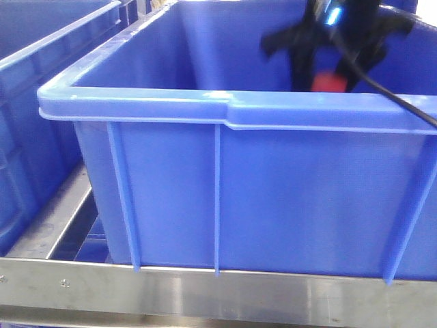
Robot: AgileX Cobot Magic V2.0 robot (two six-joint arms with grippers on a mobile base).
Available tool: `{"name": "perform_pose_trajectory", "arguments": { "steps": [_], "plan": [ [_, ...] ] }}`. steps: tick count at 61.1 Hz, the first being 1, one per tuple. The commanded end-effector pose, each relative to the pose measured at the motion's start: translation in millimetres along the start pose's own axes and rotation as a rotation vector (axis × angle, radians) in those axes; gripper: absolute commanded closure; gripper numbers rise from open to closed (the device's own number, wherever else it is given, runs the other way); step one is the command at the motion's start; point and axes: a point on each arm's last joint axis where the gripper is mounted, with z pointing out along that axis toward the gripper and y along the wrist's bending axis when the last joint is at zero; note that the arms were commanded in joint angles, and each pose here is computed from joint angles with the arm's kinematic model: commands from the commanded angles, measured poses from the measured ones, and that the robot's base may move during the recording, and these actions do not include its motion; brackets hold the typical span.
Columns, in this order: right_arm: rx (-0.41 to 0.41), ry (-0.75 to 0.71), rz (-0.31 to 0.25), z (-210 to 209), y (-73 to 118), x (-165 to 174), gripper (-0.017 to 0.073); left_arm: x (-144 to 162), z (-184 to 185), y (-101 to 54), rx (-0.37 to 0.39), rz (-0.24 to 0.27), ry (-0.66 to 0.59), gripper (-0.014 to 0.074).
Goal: Pick red cube and place on left shelf
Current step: 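Lower the red cube into the blue crate with the right gripper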
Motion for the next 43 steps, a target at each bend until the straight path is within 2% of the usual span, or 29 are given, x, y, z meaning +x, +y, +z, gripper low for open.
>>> {"name": "perform_pose_trajectory", "arguments": {
  "steps": [1,13,23,28,37,43],
  "plan": [
    [-0.010,-0.107,-0.016,-7.7,-1.5,-15.8,0.0366,-0.9,-0.3,-0.4,0.008,-0.006,-0.079,0.0492],
    [0.002,-0.036,-0.031,24.7,3.5,-9.4,0.0366,-0.9,-0.3,-0.4,0.008,-0.006,-0.079,0.0492],
    [0.009,-0.014,-0.032,28.0,3.4,-7.3,0.0346,-0.9,-0.3,-0.4,0.008,-0.006,-0.079,0.0492],
    [0.013,-0.008,-0.030,25.9,2.9,-8.2,0.0279,-0.9,-0.3,-0.4,0.008,-0.006,-0.079,0.0492],
    [0.021,-0.004,-0.024,19.8,2.0,-12.8,0.0072,-0.9,-0.3,-0.4,0.008,-0.006,-0.079,0.0492],
    [0.030,0.000,-0.016,12.3,0.9,-18.1,-0.0026,-0.9,-0.3,-0.4,0.008,-0.006,-0.079,0.0492]
  ]
}}
